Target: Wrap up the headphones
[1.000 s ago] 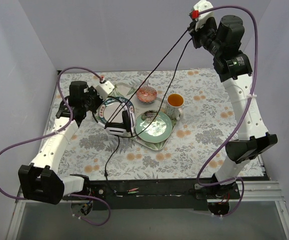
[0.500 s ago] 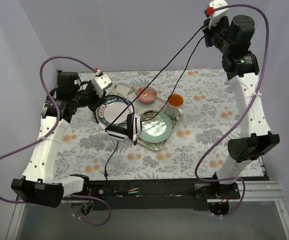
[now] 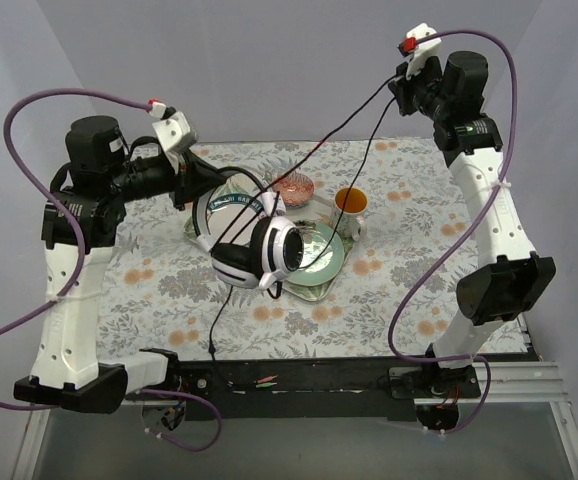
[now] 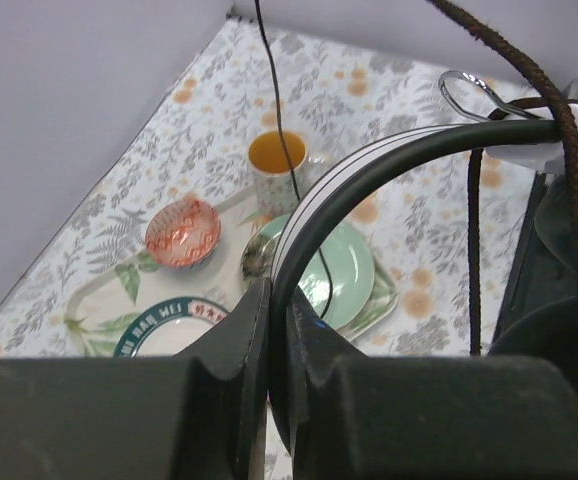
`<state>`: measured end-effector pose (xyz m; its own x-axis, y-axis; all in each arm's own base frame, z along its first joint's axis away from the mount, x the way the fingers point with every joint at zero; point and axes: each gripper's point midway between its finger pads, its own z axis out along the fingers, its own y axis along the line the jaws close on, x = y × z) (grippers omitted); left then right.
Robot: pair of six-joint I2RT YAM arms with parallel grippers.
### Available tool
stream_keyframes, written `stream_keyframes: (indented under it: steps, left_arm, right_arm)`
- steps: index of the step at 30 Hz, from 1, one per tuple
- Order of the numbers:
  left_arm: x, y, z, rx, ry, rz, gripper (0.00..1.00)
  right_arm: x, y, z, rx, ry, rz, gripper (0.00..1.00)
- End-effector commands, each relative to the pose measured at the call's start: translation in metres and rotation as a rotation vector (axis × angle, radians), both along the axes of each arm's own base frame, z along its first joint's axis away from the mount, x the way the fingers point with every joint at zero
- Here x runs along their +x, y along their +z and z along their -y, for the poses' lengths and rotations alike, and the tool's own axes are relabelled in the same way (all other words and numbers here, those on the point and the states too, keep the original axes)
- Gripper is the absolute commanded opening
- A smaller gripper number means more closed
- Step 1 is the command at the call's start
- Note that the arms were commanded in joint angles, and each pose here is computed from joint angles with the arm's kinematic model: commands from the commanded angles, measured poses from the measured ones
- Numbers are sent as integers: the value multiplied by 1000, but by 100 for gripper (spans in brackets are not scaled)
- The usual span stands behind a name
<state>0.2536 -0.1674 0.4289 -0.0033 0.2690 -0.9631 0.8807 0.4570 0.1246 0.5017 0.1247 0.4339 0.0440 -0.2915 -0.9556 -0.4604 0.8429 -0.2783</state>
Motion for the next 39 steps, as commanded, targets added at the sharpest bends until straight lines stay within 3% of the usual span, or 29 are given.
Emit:
stream_keyframes:
  steps: [1, 8, 12, 16, 22, 25, 31, 35, 39]
  left_arm:
    - [-13, 63, 18, -206, -57, -43, 0]
    - [15, 143, 15, -430, 86, -14, 0]
    - [31, 194, -9, -564, 276, 83, 0]
    - [49, 219, -38, -665, 471, 140, 0]
    - [63, 231, -68, -696, 642, 228, 0]
    - [70, 233, -83, -690, 725, 275, 0]
    - [82, 227, -100, -645, 820, 329, 0]
    - [81, 220, -103, -615, 839, 336, 0]
    - [82, 210, -104, -585, 845, 327, 0]
  right_arm:
    - [-11, 0, -33, 99, 148, 6, 1]
    - [-49, -56, -160, 122, 427, -89, 6]
    - [-79, -76, -223, 207, 580, -133, 6]
    - [-112, -96, -282, 300, 698, -179, 8]
    - [-134, -149, -331, 330, 747, -295, 16]
    - [-143, -172, -343, 317, 740, -334, 21]
    - [-150, -190, -339, 262, 623, -282, 46]
    - [-115, -184, -297, 241, 294, -220, 54]
    - [-105, -158, -266, 210, 154, -127, 59]
